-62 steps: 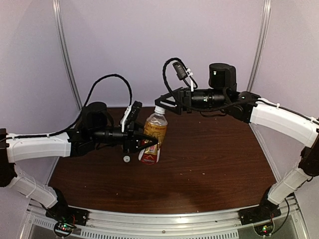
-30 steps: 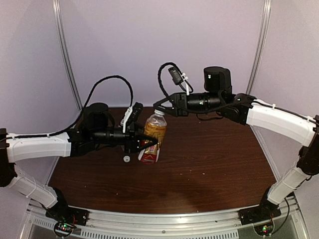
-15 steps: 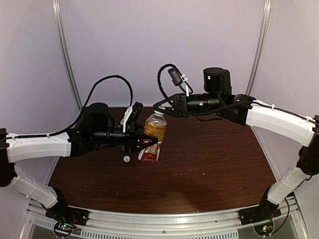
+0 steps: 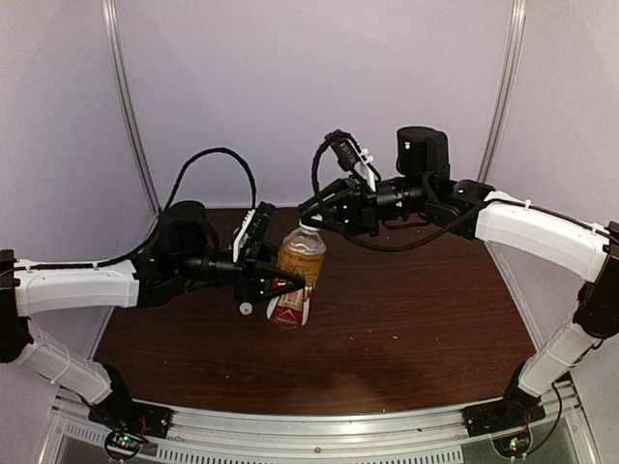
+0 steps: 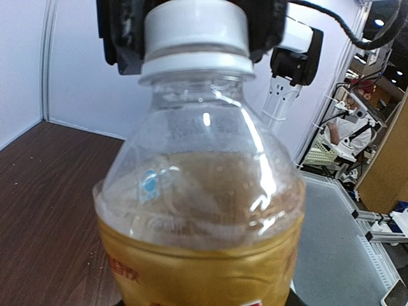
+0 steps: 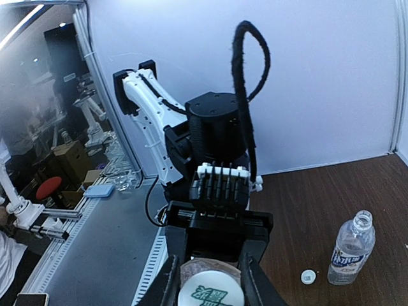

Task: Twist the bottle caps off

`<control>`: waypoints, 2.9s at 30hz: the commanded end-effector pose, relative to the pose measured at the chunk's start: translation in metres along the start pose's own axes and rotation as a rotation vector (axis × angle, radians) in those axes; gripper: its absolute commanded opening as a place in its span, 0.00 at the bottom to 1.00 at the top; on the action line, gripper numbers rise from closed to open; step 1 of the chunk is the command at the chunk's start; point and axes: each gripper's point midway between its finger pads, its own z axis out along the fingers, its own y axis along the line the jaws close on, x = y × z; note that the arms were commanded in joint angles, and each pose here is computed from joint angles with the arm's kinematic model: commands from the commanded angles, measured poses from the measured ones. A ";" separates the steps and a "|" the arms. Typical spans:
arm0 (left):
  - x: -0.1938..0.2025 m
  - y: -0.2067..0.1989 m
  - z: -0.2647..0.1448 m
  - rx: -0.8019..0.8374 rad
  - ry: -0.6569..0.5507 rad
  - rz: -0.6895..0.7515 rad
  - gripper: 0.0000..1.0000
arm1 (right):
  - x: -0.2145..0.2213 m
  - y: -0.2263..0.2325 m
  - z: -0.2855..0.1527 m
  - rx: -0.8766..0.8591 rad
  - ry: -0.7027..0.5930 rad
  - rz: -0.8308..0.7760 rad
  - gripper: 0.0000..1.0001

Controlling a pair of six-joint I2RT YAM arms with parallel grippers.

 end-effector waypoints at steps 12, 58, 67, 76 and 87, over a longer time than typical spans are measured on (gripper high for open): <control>-0.034 -0.034 -0.010 0.137 -0.122 0.085 0.33 | -0.002 0.014 0.007 -0.137 0.013 -0.050 0.42; -0.020 0.031 -0.007 -0.210 -0.038 0.043 0.33 | -0.002 -0.039 0.003 0.292 -0.034 0.281 0.32; -0.021 0.024 -0.006 -0.174 -0.044 0.050 0.34 | 0.004 -0.031 0.005 0.223 0.000 0.148 0.25; -0.030 -0.035 -0.008 0.159 -0.093 0.073 0.36 | 0.020 0.014 0.007 -0.153 0.069 -0.094 0.26; -0.031 -0.044 -0.010 0.206 -0.103 0.077 0.34 | 0.025 0.022 0.002 -0.292 0.067 -0.083 0.37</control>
